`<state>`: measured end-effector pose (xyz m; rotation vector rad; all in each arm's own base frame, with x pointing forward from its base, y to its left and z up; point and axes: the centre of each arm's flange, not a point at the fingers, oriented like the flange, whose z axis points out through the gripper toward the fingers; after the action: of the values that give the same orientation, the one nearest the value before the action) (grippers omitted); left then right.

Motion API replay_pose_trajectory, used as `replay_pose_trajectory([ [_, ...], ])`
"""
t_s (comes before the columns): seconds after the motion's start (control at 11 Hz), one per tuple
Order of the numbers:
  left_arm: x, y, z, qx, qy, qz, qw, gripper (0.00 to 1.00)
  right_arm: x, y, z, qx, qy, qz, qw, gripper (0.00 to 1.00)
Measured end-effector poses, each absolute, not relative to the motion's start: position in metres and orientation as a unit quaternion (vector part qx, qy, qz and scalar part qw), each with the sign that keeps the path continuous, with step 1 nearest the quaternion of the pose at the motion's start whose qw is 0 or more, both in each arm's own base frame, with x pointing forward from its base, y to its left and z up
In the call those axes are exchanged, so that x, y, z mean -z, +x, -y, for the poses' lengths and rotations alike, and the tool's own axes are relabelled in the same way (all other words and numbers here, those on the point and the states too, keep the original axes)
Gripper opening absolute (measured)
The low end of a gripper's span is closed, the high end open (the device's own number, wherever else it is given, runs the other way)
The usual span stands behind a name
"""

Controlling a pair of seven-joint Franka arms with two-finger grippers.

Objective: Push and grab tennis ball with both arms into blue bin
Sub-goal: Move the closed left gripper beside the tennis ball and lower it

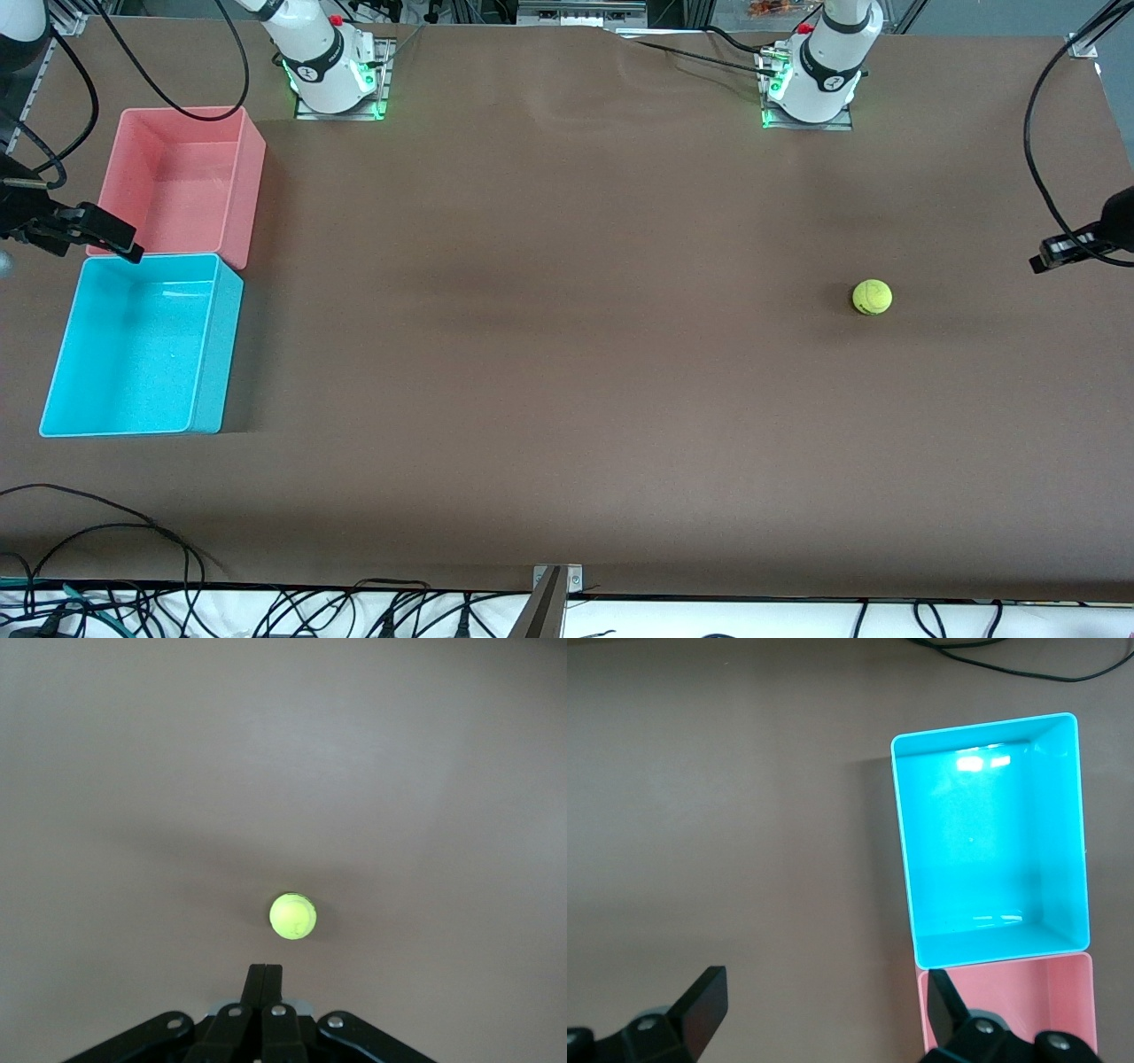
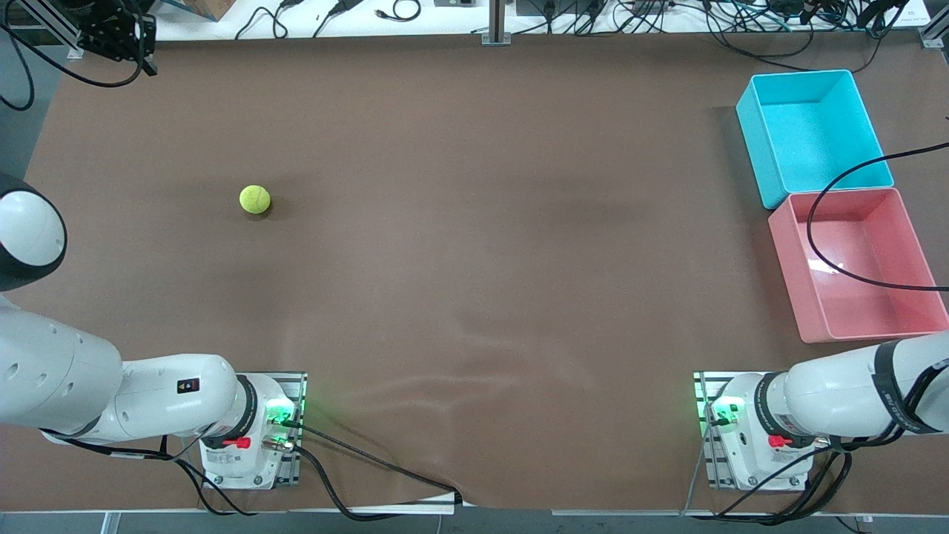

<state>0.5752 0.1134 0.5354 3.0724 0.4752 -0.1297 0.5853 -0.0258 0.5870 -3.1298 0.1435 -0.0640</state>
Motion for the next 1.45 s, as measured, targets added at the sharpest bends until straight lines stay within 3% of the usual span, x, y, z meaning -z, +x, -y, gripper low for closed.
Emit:
replay_pose_trajectory([
  [0.55, -0.460, 0.599, -0.151, 0.070, 0.889, -0.453, 0.001, 0.01, -0.587, 0.585, 0.025, 0.020, -0.999, -0.045, 0.004, 1.00],
  [1.45, -0.305, 0.589, -0.193, 0.041, 0.784, -0.619, 0.021, 0.01, -0.587, 0.585, 0.025, 0.020, -0.999, -0.045, 0.004, 1.00],
])
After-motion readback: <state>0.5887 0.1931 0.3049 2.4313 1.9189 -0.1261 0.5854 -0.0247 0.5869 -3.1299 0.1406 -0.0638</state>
